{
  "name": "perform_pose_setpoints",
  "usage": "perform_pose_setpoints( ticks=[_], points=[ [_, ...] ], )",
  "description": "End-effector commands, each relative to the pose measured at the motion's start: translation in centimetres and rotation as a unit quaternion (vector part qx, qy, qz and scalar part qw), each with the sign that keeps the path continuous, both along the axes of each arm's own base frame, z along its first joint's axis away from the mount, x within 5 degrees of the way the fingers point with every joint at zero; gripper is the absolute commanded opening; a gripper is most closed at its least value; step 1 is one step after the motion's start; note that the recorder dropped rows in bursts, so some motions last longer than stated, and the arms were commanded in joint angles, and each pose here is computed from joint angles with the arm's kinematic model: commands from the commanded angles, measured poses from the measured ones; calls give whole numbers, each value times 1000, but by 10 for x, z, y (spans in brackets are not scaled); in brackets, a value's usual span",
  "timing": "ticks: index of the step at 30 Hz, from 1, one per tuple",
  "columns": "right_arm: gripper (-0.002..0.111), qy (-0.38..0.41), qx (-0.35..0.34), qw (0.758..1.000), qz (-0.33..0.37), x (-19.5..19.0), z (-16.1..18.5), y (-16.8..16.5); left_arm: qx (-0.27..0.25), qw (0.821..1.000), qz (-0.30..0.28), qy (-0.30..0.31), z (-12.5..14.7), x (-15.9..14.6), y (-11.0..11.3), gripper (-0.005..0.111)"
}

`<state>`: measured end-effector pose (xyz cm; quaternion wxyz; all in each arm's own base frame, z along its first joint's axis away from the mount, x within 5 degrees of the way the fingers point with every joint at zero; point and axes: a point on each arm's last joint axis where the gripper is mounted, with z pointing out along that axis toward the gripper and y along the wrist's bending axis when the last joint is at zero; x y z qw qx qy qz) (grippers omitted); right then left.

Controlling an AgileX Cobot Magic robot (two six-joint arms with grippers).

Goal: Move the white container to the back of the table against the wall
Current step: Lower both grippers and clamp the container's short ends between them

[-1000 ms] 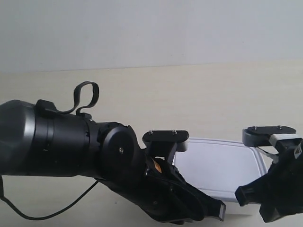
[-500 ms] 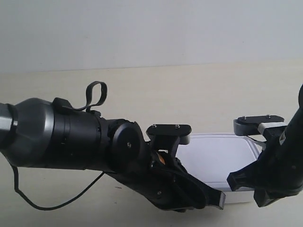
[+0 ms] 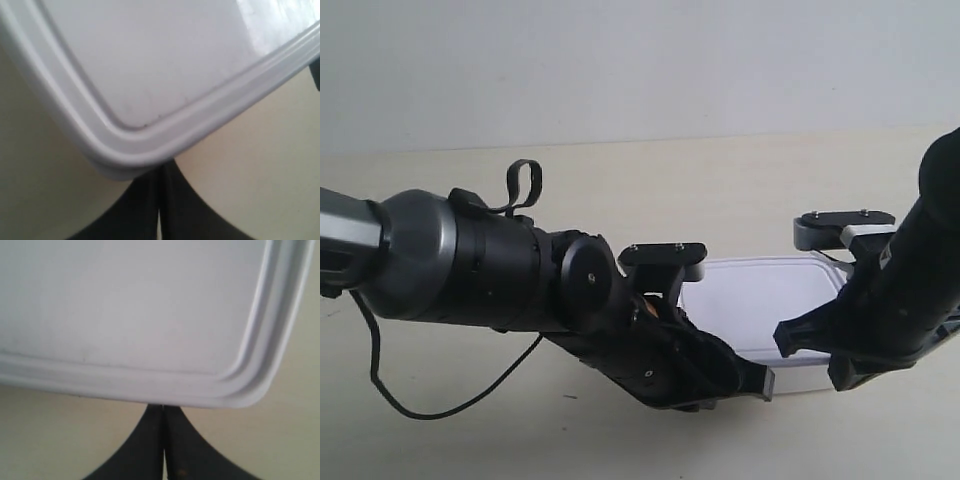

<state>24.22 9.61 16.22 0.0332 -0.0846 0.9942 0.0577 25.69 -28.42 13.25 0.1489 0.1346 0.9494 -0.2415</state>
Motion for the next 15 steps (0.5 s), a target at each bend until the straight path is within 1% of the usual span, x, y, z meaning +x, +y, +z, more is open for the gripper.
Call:
perform_pose_setpoints(
  ticks=[1, 5, 8, 12, 15],
  points=[
    [0, -6, -1, 1000, 2, 11, -1, 5, -6, 1000, 5, -14, 4, 9, 0, 0],
    [0, -13, 2, 1000, 2, 21, -1, 8, -9, 999, 26, -30, 4, 19, 6, 0],
    [0, -19, 4, 1000, 2, 28, 1, 11, -7, 999, 39, -30, 1, 28, 12, 0],
    [0, -18, 4, 1000, 2, 38, 0, 14, -6, 998, 47, -32, -1, 38, 17, 0],
    [0, -16, 4, 1000, 2, 43, -3, 16, -11, 998, 49, -40, 3, 45, 17, 0]
  ],
)
